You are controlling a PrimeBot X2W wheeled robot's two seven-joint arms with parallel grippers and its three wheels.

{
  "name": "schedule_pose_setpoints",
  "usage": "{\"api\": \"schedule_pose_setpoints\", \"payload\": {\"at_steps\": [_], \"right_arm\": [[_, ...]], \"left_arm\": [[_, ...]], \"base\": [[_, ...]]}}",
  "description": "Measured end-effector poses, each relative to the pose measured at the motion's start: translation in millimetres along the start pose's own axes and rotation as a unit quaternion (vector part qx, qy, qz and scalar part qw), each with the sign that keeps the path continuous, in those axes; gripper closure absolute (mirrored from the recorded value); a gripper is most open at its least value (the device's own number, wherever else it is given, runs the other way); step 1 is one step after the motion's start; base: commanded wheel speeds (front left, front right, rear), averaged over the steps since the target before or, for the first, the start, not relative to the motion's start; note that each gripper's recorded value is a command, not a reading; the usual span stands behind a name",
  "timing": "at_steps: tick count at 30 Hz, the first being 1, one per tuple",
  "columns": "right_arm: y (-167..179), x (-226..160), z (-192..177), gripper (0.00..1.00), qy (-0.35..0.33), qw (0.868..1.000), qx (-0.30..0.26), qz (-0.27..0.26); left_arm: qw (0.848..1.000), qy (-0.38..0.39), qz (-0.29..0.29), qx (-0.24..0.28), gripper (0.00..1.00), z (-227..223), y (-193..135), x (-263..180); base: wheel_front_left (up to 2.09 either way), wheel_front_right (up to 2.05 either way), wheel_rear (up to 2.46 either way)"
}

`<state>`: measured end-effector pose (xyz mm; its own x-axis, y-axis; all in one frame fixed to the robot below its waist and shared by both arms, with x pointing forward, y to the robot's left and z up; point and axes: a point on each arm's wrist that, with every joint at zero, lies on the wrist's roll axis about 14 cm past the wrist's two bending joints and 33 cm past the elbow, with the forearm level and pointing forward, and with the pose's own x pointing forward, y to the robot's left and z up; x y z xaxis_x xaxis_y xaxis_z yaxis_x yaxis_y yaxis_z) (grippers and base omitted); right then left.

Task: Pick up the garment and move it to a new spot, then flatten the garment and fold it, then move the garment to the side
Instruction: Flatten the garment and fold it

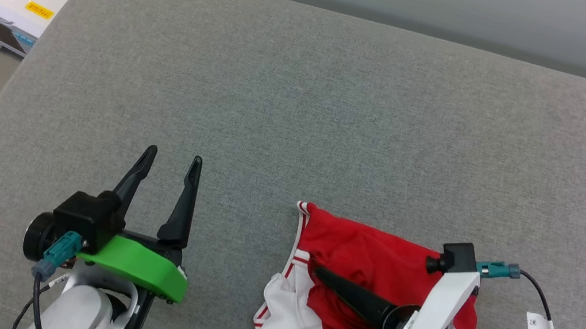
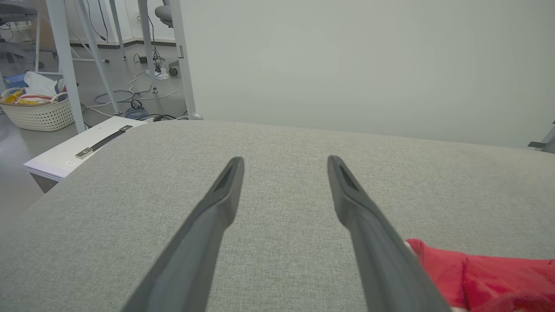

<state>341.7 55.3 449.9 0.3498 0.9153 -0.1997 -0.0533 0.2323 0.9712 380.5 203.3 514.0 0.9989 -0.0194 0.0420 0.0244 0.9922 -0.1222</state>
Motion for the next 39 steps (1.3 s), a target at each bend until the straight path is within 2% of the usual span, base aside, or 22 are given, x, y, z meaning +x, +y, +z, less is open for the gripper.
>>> {"api": "schedule_pose_setpoints", "payload": {"at_steps": [3, 6, 9, 10, 13, 16, 19, 20, 21, 22, 25, 27, 30, 39], "right_arm": [[12.4, -5.0, 9.5, 0.0, -0.022, 0.999, -0.04, 0.006], [17.1, -13.7, 19.5, 0.0, -0.047, 0.994, -0.102, -0.01], [15.8, -28.4, 39.9, 0.0, -0.098, 0.978, -0.18, -0.042], [15.6, -35.1, 49.7, 0.0, -0.123, 0.969, -0.208, -0.054], [12.4, -59.8, 80.6, 0.0, -0.194, 0.931, -0.293, -0.099], [12.0, -93.4, 114.8, 0.0, -0.273, 0.878, -0.366, -0.148], [15.1, -132.4, 140.9, 0.0, -0.343, 0.815, -0.423, -0.196], [15.6, -139.5, 143.9, 0.0, -0.354, 0.804, -0.431, -0.205], [16.5, -154.1, 148.9, 0.0, -0.376, 0.782, -0.445, -0.221], [17.2, -164.6, 151.7, 0.0, -0.39, 0.767, -0.453, -0.233], [21.2, -190.3, 154.8, 0.0, -0.422, 0.73, -0.47, -0.26], [24.2, -202.2, 153.4, 0.0, -0.435, 0.711, -0.48, -0.271], [27.9, -211.6, 145.1, 0.0, -0.442, 0.695, -0.493, -0.28], [23.7, -223.6, 110.0, 0.0, -0.435, 0.692, -0.496, -0.293]], "left_arm": [[1.0, -0.004, -0.002, 0.0, 0.0, 2.1, -1.2, 0.4], [1.0, -0.012, -0.008, -0.001, 0.0, 6.3, -4.4, 1.2], [1.0, -0.017, -0.013, -0.002, 0.0, 9.5, -8.1, 1.8], [1.0, -0.019, -0.016, -0.002, 0.0, 10.6, -9.6, 2.1], [0.999, -0.024, -0.021, -0.002, 0.0, 13.5, -13.3, 2.9], [0.999, -0.028, -0.024, 0.0, 0.0, 16.2, -15.4, 3.8], [0.999, -0.027, -0.024, 0.003, 0.0, 16.4, -16.2, 2.8], [0.999, -0.027, -0.024, 0.004, 0.0, 16.2, -16.2, 2.5], [0.999, -0.027, -0.022, 0.006, 0.0, 16.1, -15.9, 2.0], [0.999, -0.028, -0.019, 0.009, 0.0, 16.6, -15.2, 2.2], [0.999, -0.033, -0.016, 0.013, 0.0, 20.1, -15.1, 3.6], [0.999, -0.037, -0.016, 0.018, 0.0, 22.1, -15.2, 3.3], [0.999, -0.034, -0.012, 0.021, 0.0, 20.3, -14.6, -0.8], [0.999, -0.022, -0.016, 0.019, 0.0, 11.5, -21.0, -20.4]], "base": [[0.0, 0.0, 0.0], [0.0, 0.0, 0.0], [0.0, 0.0, 0.0], [0.0, 0.0, 0.0], [0.0, 0.0, 0.0], [0.0, 0.0, 0.0], [0.0, 0.0, 0.0], [0.0, 0.0, 0.0], [0.0, 0.0, 0.0], [0.0, 0.0, 0.0], [0.0, 0.0, 0.0], [0.0, 0.0, 0.0], [0.0, 0.0, 0.0], [0.0, 0.0, 0.0]]}}
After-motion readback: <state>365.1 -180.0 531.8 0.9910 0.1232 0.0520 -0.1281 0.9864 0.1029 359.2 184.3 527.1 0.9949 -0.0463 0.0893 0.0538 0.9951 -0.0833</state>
